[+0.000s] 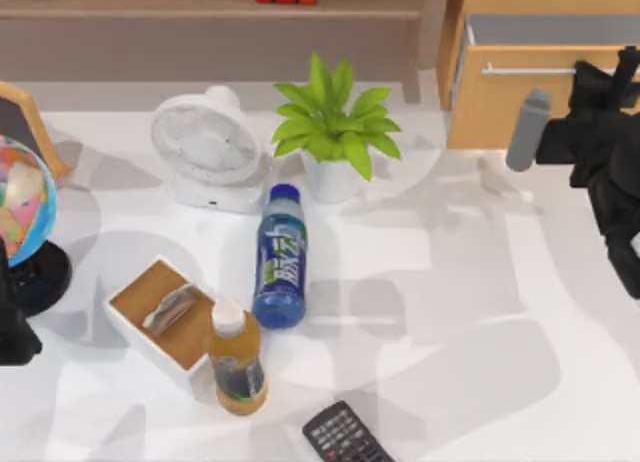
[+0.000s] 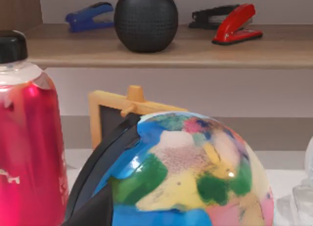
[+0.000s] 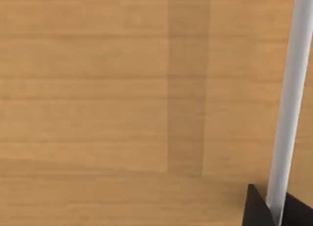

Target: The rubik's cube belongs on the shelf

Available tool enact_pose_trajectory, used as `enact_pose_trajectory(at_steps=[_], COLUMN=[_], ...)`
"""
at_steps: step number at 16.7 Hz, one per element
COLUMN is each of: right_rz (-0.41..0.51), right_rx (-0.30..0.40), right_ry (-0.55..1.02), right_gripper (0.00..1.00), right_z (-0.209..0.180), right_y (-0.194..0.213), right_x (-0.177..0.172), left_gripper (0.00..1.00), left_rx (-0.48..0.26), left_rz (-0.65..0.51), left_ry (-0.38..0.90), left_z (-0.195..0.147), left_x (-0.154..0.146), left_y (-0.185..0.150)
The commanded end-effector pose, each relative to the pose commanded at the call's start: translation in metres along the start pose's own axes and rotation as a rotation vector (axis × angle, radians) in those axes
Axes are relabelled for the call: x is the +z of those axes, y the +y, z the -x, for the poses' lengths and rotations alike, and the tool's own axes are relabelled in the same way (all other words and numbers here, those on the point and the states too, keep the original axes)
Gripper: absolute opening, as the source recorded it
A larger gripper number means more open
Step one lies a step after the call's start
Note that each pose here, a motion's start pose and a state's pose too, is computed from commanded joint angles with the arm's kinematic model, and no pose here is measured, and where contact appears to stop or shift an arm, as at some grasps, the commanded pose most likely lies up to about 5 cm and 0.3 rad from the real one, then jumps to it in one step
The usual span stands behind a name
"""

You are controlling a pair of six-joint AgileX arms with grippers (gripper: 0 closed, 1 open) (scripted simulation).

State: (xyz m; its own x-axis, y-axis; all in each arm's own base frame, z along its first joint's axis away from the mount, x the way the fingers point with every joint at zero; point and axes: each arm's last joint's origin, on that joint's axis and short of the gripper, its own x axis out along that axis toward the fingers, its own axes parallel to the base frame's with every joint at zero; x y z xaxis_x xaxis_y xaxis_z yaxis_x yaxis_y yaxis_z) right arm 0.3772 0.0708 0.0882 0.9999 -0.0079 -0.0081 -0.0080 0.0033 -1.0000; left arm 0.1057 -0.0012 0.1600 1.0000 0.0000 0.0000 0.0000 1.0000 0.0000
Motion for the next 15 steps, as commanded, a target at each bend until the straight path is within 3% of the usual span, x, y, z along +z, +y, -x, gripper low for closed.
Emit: enact_pose_trajectory(at_steps=[15], right_rz=[-0.002], right_rx=[0.001], right_ry=[-0.001], right_gripper=[0.00], right_z=[-0.062], right_y=[-0.001], right_x=[0.001], left_gripper=[1.00], left_rx=[0.000], left_rz=[0.000], left_ry=[0.000], left_z=[0.000], left_x=[0.000], left_y=[0.000])
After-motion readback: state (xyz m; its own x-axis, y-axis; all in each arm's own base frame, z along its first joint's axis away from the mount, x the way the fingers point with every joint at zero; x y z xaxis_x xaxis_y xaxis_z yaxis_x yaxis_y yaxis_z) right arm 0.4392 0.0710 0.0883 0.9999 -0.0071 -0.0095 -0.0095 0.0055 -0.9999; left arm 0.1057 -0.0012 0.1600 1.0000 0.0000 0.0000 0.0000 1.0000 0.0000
